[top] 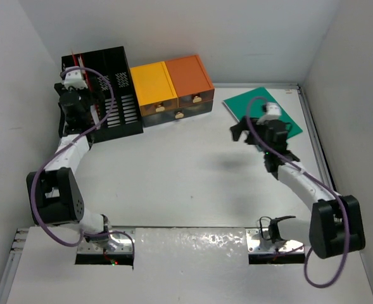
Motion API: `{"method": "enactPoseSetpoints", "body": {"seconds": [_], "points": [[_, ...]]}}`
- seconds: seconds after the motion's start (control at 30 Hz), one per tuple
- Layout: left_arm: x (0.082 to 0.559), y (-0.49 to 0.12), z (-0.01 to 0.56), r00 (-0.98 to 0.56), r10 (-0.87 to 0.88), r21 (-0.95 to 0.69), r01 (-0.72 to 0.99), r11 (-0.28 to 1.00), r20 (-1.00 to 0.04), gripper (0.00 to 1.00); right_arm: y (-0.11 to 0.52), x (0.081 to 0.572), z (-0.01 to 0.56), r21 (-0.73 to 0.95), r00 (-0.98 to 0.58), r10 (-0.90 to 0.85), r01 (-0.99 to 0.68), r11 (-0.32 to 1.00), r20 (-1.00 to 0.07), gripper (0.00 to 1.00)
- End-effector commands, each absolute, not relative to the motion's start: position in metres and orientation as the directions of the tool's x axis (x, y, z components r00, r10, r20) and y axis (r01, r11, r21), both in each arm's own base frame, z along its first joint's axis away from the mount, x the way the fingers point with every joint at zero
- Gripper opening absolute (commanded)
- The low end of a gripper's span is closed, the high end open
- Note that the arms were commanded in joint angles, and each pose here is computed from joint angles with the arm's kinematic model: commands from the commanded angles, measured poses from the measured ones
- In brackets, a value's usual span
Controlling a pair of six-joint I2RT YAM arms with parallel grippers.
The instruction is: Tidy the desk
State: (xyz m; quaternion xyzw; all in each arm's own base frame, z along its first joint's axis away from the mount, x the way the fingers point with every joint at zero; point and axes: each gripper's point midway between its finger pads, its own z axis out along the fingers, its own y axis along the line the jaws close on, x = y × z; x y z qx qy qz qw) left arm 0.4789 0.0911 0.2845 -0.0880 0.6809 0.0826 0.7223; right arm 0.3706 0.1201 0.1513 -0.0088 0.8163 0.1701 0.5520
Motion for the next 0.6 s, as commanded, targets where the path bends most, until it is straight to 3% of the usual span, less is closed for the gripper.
{"method": "enactPoseSetpoints", "body": {"seconds": [0.0,0.07,0.2,0.23,0.27,0.43,0.57], "points": [[0.468,0.079,0.322,0.085,-0.022,-0.036,-0.173,0.984,-0.996,0.83,0.067,0.374,0.14,0.534,-0.404,0.461,-0.087,0.841,-0.79,0.99],[0.457,0.072,0.335,0.098,-0.017,-0.03,-0.141,0.99,-0.995,0.84,0.051,0.379,0.133,0.679,-0.375,0.616,-0.051,0.732,-0.693,0.96],[0.44,0.048,0.345,0.101,0.007,0.005,-0.02,1.0,-0.995,0.83,0.01,0.395,0.11,0.804,-0.308,0.776,0.055,0.592,-0.55,0.67],[0.434,0.043,0.348,0.106,0.022,0.022,-0.002,1.0,-0.994,0.83,0.008,0.402,0.119,0.833,-0.274,0.805,0.023,0.552,-0.526,0.55],[0.43,0.037,0.343,0.085,0.028,0.03,0.033,0.999,-0.996,0.84,0.004,0.405,0.1,0.853,-0.285,0.827,0.056,0.518,-0.484,0.51],[0.408,0.025,0.341,0.079,0.086,0.092,0.082,0.992,-0.993,0.84,-0.003,0.409,0.078,0.899,-0.245,0.883,0.079,0.43,-0.401,0.48],[0.399,0.021,0.337,0.067,0.112,0.119,0.105,0.987,-0.991,0.84,-0.013,0.391,0.06,0.871,-0.2,0.879,0.158,0.465,-0.433,0.48]]}}
